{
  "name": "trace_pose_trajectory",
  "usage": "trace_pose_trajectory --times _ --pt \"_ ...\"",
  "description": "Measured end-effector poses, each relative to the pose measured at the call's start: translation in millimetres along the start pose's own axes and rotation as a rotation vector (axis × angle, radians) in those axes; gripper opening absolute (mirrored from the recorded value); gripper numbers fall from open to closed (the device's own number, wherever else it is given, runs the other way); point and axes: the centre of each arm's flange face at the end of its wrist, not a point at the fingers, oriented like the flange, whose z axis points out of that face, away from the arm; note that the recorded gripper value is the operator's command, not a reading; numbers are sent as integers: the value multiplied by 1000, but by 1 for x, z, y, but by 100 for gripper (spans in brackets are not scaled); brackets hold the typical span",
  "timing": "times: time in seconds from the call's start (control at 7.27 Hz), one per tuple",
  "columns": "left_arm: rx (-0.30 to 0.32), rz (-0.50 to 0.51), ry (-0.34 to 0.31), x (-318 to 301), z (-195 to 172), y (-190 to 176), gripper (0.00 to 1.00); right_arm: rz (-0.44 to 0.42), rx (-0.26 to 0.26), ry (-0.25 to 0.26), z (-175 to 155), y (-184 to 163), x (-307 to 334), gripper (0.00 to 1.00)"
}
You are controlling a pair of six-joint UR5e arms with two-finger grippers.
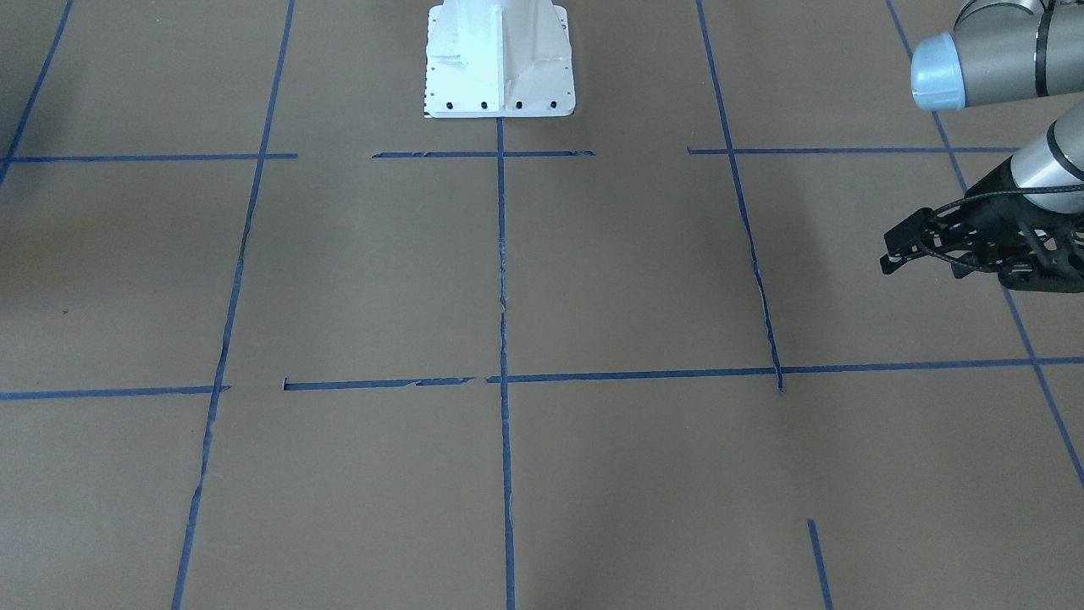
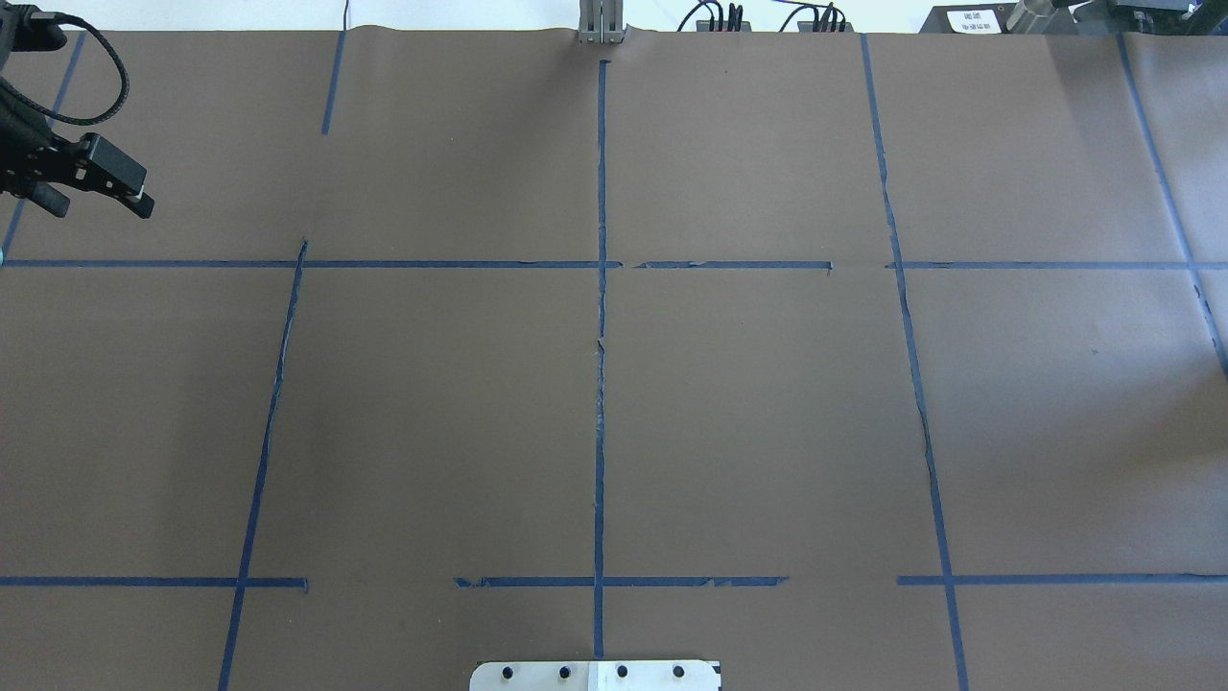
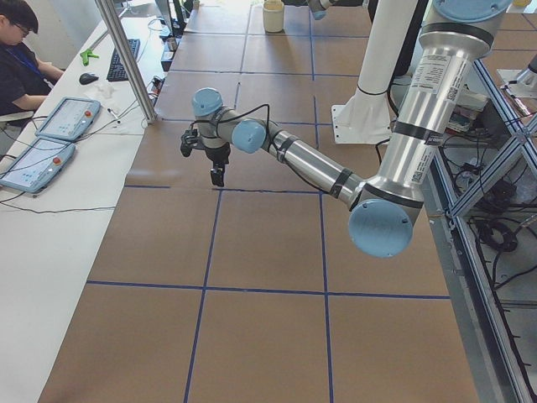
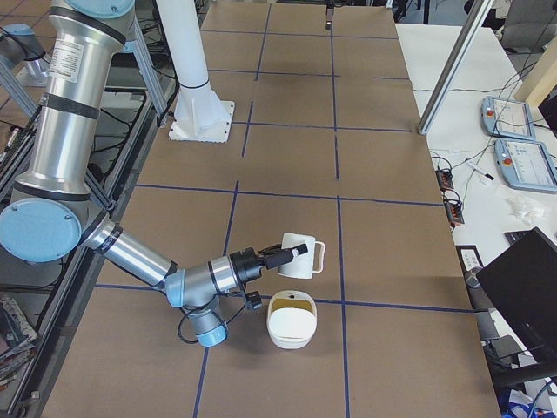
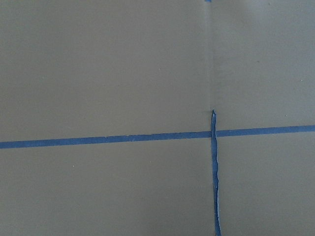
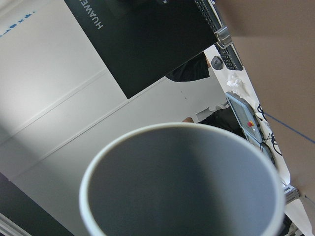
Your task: Left arm hands cup to right arm to dump lemon
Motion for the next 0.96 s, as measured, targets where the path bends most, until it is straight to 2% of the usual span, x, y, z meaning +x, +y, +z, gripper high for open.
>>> trace_pose_trajectory --times 0.41,0.69,0.96 --pt "-3 1 -1 1 2 0 100 -99 25 69 20 22 -22 20" --pt "-4 1 0 1 2 0 100 -224 49 139 50 54 -54 20" --pt "-5 1 0 1 3 0 100 -390 61 184 67 68 -62 20"
